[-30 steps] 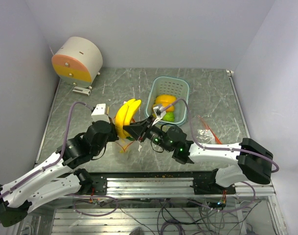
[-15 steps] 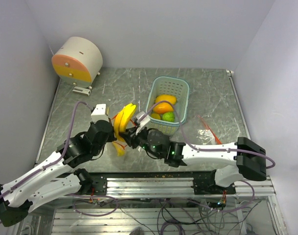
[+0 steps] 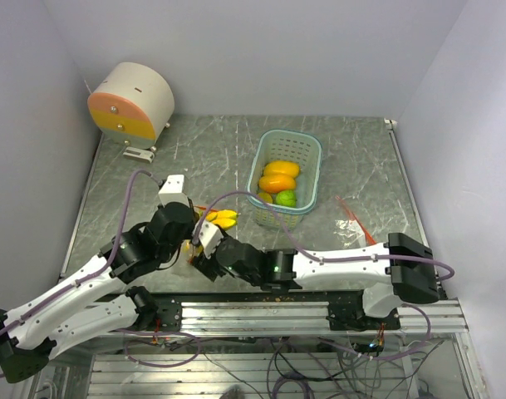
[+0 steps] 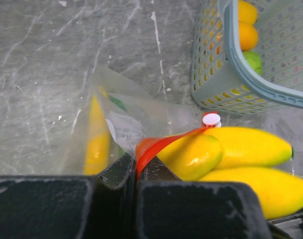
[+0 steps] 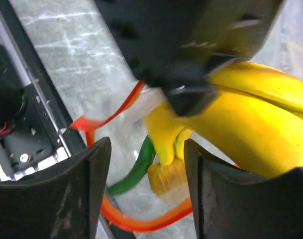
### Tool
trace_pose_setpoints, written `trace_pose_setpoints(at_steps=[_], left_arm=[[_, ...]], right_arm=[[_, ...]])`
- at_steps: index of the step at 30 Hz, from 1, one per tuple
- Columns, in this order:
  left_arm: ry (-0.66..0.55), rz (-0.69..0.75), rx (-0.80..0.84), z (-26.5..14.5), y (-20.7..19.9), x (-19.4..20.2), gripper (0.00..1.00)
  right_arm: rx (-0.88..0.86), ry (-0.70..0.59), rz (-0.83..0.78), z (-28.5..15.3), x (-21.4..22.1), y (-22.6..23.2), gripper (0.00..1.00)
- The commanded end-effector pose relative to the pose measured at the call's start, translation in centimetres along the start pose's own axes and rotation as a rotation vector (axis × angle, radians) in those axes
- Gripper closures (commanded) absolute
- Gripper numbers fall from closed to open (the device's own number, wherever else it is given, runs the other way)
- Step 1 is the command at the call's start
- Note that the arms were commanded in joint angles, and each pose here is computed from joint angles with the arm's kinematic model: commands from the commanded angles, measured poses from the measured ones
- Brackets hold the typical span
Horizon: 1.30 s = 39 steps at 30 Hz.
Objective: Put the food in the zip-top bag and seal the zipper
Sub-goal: Place the fake fruit in the zipper food storage bag.
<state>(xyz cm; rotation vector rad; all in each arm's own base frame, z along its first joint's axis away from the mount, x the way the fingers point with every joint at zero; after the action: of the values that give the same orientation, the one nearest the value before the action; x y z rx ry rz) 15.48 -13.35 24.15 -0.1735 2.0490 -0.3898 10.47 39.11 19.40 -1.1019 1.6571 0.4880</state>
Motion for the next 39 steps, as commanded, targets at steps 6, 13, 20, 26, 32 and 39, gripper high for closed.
trace_pose_setpoints(at_steps=[6, 13, 20, 26, 32, 39], left_arm=[[-0.075, -0.11, 0.129, -0.9, -2.2, -2.3, 0.93], [-0.076, -0.125, 0.134, -1.3, -2.0, -2.3, 0.93], [-0.078, -0.125, 0.131, -1.3, -2.0, -2.4, 0.93], [-0.069, -0.121, 0.132, -1.1, -2.2, -2.3, 0.93], [-0.07, -0.12, 0.131, -1.1, -2.1, -2.3, 0.93], [-0.09, -0.132, 0.144, -1.7, -2.2, -3.1, 0.93]], right_arm=[[-0.032, -0.199, 0.075, -6.3, -6.5, -1.9, 0.16], [0.152, -0.146, 0.239, -7.4, -5.8, -5.1, 0.23], [0.111, -0.023, 0.393, -6.0, -3.4, -6.4, 0.31], [0.034, -0.03, 0.458, -5.3, -2.9, -6.1, 0.33], [0.028, 0.05, 0.466, -4.1, -0.2, -5.2, 0.39], [0.022, 0.086, 0.463, -3.1, 1.0, -4.7, 0.55]])
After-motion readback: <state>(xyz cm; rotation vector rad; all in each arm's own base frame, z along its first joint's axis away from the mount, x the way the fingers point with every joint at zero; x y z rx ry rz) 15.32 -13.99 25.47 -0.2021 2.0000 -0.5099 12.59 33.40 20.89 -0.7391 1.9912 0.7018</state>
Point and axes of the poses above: each gripper's point midway between its finger pads, its own z axis out along the fingers, its own y axis along the line the jaws close on, x = y × z, the point moved 7 cm from there along -z, back along the fingers, and after that the axes turned 6 degrees about -z, right-handed, at the moved point
